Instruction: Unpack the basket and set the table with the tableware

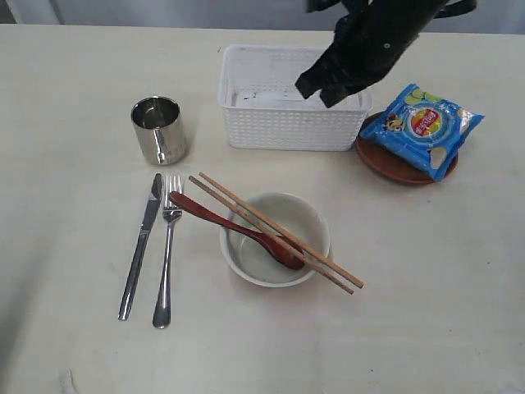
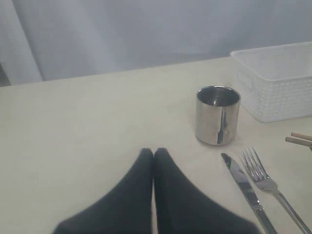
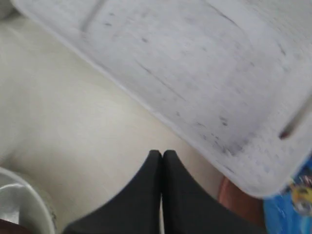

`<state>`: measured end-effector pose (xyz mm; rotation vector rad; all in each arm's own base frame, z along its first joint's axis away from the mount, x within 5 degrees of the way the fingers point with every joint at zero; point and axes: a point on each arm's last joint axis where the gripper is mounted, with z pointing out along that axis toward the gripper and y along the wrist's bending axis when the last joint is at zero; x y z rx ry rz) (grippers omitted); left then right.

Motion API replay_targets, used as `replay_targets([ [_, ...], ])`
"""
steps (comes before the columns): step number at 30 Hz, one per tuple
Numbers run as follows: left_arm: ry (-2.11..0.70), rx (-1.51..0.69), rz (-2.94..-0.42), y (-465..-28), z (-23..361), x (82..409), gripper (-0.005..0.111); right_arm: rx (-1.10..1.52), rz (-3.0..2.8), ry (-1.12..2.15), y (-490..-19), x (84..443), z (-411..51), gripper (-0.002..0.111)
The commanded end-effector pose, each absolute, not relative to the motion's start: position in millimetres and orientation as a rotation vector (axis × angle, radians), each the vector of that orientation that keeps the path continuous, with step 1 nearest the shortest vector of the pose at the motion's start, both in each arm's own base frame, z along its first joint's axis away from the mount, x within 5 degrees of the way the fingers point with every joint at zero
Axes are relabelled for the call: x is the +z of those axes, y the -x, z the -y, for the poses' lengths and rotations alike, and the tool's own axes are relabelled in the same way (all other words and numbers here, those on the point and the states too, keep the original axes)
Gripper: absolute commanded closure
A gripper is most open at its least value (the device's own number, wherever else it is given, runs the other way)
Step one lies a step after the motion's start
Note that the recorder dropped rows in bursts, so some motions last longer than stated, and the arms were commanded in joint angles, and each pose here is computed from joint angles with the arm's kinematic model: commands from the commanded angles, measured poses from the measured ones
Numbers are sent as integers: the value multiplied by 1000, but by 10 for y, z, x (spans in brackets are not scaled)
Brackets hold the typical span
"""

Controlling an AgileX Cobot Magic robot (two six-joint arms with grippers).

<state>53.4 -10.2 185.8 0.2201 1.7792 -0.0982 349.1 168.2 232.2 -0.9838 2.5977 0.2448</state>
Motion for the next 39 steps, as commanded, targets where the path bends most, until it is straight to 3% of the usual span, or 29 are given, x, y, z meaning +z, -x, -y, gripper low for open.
replay_targets([
  [1,-213,-105,-1771,-534,103,1861,107,207,-2360,1369,-3369,2324,-1982,88],
  [2,-213,-105,-1771,-534,103,1861,107,202,-2340,1403,-3355,2324,-2006,78],
  [3,-213,-105,-1771,-534,103,1861,107,193,-2313,1442,-3336,2324,-2042,58],
  [5,-213,-105,-1771,-534,103,1861,107,180,-2279,1421,-3371,2333,-2055,45],
  [9,-215,-103,-1771,-535,102,1861,107,78,-2229,1455,-3459,2253,-2042,65],
  [11,-215,-103,-1771,-535,102,1861,107,70,-2241,1469,-3492,2166,-2054,61],
  [14,-219,-96,-1770,-535,100,1861,107,58,-2262,1495,-3560,2007,-2083,45],
  [19,-219,-96,-1770,-535,100,1861,107,22,-2233,1499,-3690,1888,-2135,46],
  [21,-219,-96,-1770,-535,100,1861,107,22,-2236,1501,-3724,1827,-2153,50],
  [24,-219,-96,-1770,-535,100,1861,107,-21,-2254,1562,-3749,1651,-2139,84],
  [25,-219,-96,-1770,-535,100,1861,107,-49,-2243,1585,-3758,1637,-2127,103],
  [26,-219,-96,-1770,-535,100,1861,107,-58,-2231,1586,-3767,1640,-2127,108],
  [39,-219,-96,-1770,-535,100,1861,107,-198,-1973,1625,-4044,1941,-2122,109],
])
